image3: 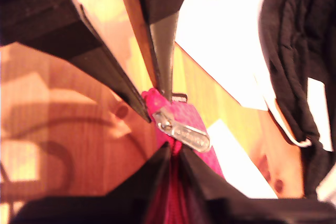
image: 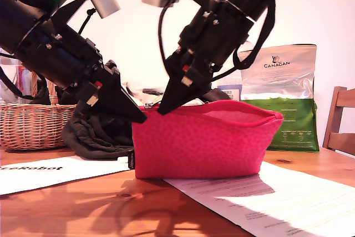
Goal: Close the zipper in the zip bag in front of you
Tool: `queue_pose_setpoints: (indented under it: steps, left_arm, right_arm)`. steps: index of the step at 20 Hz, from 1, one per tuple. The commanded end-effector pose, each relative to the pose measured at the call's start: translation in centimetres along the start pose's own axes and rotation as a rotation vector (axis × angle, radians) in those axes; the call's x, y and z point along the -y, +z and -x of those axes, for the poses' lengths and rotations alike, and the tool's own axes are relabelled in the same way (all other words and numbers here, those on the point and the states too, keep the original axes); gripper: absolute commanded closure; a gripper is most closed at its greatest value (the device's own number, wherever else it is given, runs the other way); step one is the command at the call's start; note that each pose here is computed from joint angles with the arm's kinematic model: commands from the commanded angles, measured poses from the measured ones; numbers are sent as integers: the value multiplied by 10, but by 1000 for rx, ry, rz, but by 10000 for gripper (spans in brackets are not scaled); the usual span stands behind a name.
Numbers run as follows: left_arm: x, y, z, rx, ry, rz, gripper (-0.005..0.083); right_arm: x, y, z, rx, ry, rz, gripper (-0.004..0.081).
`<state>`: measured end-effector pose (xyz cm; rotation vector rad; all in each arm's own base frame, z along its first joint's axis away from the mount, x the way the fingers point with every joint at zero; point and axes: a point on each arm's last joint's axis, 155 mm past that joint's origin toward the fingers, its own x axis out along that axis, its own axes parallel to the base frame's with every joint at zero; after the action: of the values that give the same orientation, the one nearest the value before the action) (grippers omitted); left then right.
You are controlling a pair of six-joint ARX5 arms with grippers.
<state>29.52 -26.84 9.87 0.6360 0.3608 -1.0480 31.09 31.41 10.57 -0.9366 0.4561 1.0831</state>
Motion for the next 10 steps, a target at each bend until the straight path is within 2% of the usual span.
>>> queue_pose_setpoints:
  steps: [1,3,8,10]
  left_arm:
    - [10,4,-2,15,-25,-10,795]
    - [10,4,-2,14,-25,-10,795]
    - [10,2,-2,7,-28,-7,795]
    - [11,2,-2,5,-30,-6,795]
  right_arm:
    - [4,-3,-2,-17,-17,18,604]
    - [7,-7,-1,-41,-36,65,567]
    - [11,-18,-1,-98,-54,158,552]
    - [9,-22,0,-113,-46,161,552]
